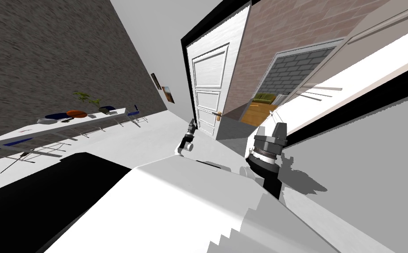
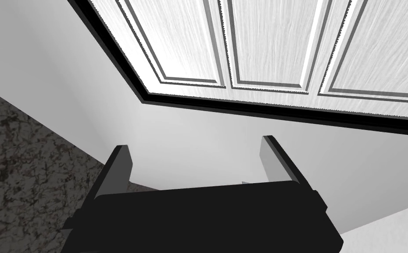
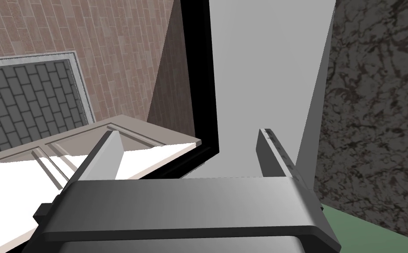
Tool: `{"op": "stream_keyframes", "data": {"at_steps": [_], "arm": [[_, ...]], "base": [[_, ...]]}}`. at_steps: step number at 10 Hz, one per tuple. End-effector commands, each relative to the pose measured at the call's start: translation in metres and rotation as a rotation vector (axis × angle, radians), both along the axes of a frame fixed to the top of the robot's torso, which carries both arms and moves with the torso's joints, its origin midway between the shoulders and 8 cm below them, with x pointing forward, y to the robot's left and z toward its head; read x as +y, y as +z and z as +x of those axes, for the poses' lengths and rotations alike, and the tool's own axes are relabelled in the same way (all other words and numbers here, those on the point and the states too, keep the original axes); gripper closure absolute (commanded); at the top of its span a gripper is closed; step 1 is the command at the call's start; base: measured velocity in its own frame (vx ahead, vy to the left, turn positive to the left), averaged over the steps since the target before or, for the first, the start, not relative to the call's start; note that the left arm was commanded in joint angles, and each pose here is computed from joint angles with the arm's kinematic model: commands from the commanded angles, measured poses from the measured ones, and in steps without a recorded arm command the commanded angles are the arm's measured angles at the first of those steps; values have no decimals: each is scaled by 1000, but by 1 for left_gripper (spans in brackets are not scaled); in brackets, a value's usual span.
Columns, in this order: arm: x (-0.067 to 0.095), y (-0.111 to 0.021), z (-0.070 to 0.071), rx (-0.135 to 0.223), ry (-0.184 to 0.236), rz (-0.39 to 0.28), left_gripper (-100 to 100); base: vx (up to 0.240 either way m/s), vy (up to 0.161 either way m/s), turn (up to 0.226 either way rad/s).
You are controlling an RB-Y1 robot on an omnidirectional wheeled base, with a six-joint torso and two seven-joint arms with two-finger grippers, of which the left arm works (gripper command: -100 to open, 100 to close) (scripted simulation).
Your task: Push the door open
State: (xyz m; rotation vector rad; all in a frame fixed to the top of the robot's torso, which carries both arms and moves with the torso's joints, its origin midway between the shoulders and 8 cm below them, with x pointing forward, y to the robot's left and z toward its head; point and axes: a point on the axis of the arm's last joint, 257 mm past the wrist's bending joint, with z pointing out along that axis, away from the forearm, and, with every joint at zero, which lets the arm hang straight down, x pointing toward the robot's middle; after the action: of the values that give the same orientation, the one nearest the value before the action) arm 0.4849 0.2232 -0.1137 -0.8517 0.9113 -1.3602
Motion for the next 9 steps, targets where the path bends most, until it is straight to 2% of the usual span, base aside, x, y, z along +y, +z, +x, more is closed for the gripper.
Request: {"op": "stream_keyframes", "data": {"at_steps": [1, 8, 9], "arm": [[-5, -10, 8, 20, -10, -2, -100], [-28, -51, 40, 104, -50, -6, -100], [-28, -51, 40, 104, -50, -6, -100]], "base": [[96, 37, -50], [96, 34, -61], [65, 34, -17]]}}
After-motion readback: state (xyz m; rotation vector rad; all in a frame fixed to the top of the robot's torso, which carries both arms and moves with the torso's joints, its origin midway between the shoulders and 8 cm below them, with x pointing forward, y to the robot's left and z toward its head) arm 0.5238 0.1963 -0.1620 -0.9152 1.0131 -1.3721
